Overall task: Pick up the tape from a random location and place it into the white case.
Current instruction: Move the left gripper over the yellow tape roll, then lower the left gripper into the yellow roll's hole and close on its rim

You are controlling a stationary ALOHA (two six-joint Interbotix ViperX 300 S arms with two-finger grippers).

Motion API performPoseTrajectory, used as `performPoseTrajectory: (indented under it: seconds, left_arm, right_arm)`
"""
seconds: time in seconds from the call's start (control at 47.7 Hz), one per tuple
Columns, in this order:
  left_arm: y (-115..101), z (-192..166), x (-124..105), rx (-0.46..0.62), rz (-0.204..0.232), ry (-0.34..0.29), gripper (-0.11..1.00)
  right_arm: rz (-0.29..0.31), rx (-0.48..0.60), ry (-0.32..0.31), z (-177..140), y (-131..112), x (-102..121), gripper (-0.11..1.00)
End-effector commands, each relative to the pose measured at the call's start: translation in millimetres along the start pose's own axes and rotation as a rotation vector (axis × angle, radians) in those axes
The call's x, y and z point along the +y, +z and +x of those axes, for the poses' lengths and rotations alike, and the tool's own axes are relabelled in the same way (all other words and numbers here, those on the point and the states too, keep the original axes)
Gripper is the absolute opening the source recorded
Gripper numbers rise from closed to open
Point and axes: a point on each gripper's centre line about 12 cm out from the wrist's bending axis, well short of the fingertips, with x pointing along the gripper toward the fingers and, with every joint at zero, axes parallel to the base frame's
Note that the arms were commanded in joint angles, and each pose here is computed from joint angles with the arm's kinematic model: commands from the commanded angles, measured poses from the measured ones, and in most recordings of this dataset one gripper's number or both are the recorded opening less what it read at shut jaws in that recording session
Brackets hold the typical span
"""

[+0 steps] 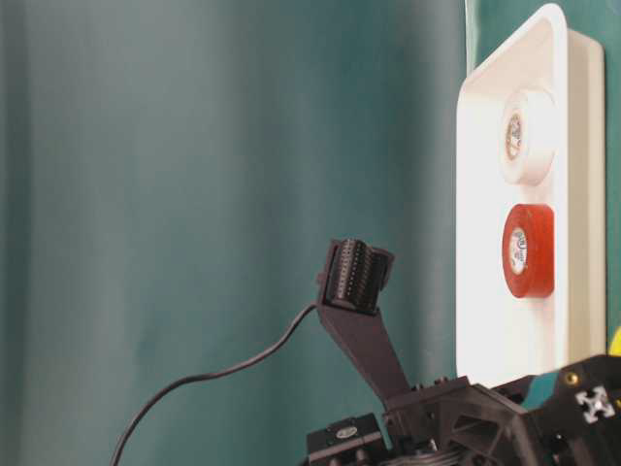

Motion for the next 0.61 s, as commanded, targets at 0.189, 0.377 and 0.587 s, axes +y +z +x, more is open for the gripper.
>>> performPoseTrajectory:
  seconds: [0.189, 0.377, 0.587]
  left_arm:
    - [4.0, -3.6, -2.7, -0.017, 0.003, -0.007, 0.94]
    - [4.9, -4.4, -4.3, -0.015, 0.008, -0.008, 0.82]
    - [4.3, -5.0, -6.0, -0.014, 0.022, -0.009, 0.25]
  right_arm:
    - [0.0, -0.022, 0.004, -0.4, 7.9, 1.1, 0.89]
    - [0.002, -0.025, 0.005, -0.6, 8.7, 1.3, 0.89]
    - [0.0, -0.022, 0.005, 0.0, 8.3, 1.2, 0.89]
